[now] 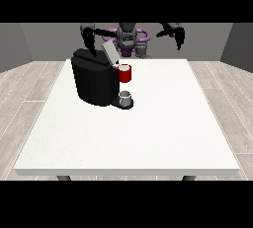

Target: Insert the coffee pod into the coffee machine and close the lid

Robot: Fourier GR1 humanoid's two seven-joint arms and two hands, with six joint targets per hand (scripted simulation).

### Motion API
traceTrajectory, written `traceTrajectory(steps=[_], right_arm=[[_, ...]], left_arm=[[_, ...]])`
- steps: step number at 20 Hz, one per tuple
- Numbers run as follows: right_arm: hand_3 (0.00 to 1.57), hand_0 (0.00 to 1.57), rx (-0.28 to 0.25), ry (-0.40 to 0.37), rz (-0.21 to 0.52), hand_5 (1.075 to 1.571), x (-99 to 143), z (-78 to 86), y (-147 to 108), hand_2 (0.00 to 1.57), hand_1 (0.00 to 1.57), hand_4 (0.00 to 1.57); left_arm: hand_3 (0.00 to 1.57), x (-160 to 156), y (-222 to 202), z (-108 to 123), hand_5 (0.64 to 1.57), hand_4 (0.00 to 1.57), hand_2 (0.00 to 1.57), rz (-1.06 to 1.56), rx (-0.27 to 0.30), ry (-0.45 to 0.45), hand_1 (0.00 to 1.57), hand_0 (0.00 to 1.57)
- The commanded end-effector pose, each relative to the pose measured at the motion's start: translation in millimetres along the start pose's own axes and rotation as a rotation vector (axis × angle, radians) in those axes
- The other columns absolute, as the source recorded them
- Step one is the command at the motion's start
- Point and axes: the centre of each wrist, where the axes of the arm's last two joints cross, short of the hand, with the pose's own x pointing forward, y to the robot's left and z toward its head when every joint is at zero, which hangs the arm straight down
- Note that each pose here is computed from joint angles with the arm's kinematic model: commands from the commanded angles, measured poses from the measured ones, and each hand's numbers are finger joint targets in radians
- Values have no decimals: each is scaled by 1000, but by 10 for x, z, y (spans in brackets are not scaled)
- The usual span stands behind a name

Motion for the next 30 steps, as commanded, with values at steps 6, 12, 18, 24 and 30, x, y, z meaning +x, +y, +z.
traceTrajectory(steps=[6, 12, 18, 24, 30], right_arm=[[0, 0, 48, -37, 52, 1571, 187, -184, 332, 0, 0, 0], [0, 0, 141, -103, 65, 1571, 417, -230, 558, 0, 0, 129], [0, 0, 129, -179, 111, 1571, 671, -374, 388, 0, 0, 161], [0, 0, 178, -209, 176, 1571, 927, -370, 818, 0, 0, 0], [0, 0, 195, -278, 246, 1571, 1150, -356, 874, 0, 0, 0]], left_arm=[[0, 114, -73, 202, 1571, 377, 0, -3, 19, -42, 0, 0], [0, 191, 312, 209, 1571, 336, 0, -37, 130, -60, 0, 0], [0, 258, 140, 291, 1571, 352, 0, -75, 72, -97, 0, 0], [0, 314, 201, 184, 1571, 360, 0, -75, 78, -54, 0, 0], [0, 337, 143, 129, 1571, 385, 0, -81, 66, -103, 0, 0]])
